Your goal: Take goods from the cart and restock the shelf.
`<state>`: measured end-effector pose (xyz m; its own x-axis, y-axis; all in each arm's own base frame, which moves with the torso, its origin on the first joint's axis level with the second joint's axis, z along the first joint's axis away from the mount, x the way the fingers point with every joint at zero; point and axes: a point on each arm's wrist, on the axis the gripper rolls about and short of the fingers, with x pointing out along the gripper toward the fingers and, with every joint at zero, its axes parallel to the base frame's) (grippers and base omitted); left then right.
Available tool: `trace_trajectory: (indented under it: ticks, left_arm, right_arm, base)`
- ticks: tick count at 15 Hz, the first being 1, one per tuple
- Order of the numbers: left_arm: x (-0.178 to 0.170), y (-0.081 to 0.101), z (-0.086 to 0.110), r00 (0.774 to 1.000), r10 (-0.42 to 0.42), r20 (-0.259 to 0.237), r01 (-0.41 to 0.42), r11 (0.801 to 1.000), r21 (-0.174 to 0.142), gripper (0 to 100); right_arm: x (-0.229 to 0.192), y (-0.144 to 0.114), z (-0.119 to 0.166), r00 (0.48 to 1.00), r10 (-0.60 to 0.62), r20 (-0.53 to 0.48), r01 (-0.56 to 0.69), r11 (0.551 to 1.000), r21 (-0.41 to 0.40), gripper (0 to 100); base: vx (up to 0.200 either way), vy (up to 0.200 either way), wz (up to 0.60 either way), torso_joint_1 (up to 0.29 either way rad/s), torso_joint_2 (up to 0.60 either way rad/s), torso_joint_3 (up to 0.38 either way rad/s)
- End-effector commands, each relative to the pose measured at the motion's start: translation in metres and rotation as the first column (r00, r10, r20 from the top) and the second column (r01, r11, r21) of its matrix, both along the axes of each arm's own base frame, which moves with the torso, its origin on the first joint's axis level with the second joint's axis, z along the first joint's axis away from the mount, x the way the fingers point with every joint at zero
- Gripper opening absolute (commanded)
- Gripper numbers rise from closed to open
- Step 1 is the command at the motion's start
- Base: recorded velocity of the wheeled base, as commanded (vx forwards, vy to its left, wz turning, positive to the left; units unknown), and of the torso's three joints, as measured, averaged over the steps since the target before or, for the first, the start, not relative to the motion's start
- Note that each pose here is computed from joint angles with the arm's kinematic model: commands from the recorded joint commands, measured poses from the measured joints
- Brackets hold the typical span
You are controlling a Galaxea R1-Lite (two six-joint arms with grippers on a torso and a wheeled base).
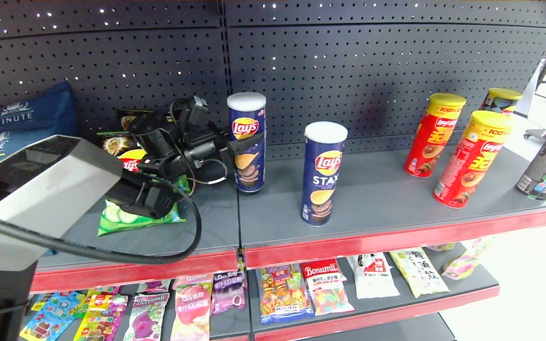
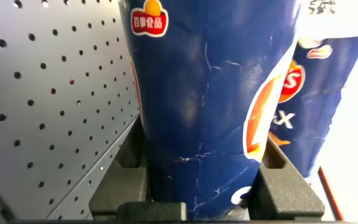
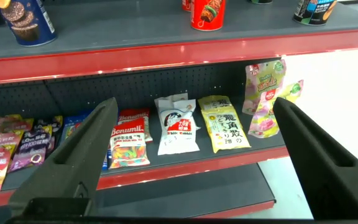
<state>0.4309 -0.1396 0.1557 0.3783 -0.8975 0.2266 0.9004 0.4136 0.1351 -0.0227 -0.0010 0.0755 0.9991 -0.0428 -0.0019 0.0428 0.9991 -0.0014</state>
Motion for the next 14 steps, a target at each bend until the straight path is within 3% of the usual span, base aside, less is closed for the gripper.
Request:
trace_trajectory:
  ticks: [1,3,5,9,14]
  left_arm:
    - [0.011,-0.004,-0.014,1.0,-0.002,-0.006,0.002,1.0,0.0,0]
    - [0.017,-0.005,-0.015,1.0,-0.001,0.01,0.001,1.0,-0.006,0]
    - [0.018,-0.002,-0.016,1.0,0.001,-0.008,-0.001,1.0,-0.012,0]
    - [0.013,-0.008,-0.005,1.0,-0.013,0.013,0.013,1.0,-0.019,0]
    - [-0.007,0.017,0.018,1.0,0.026,-0.007,-0.027,1.0,-0.014,0]
  right_arm:
    - [0.0,0.0,0.0,1.0,0.0,-0.001,0.0,1.0,0.0,100]
    - [0.0,0.0,0.0,1.0,0.0,0.0,0.0,1.0,0.0,100]
    - [0.0,0.0,0.0,1.0,0.0,0.0,0.0,1.0,0.0,100]
    - [0.0,0.0,0.0,1.0,0.0,0.0,0.0,1.0,0.0,100]
    - [0.0,0.0,0.0,1.0,0.0,0.0,0.0,1.0,0.0,100]
  base:
    - [0.0,0.0,0.0,0.0,0.0,0.0]
    - [0.0,0.0,0.0,0.0,0.0,0.0]
    - [0.0,0.0,0.0,0.0,0.0,0.0]
    - [0.0,0.0,0.0,0.0,0.0,0.0]
    - [0.0,0.0,0.0,0.0,0.0,0.0]
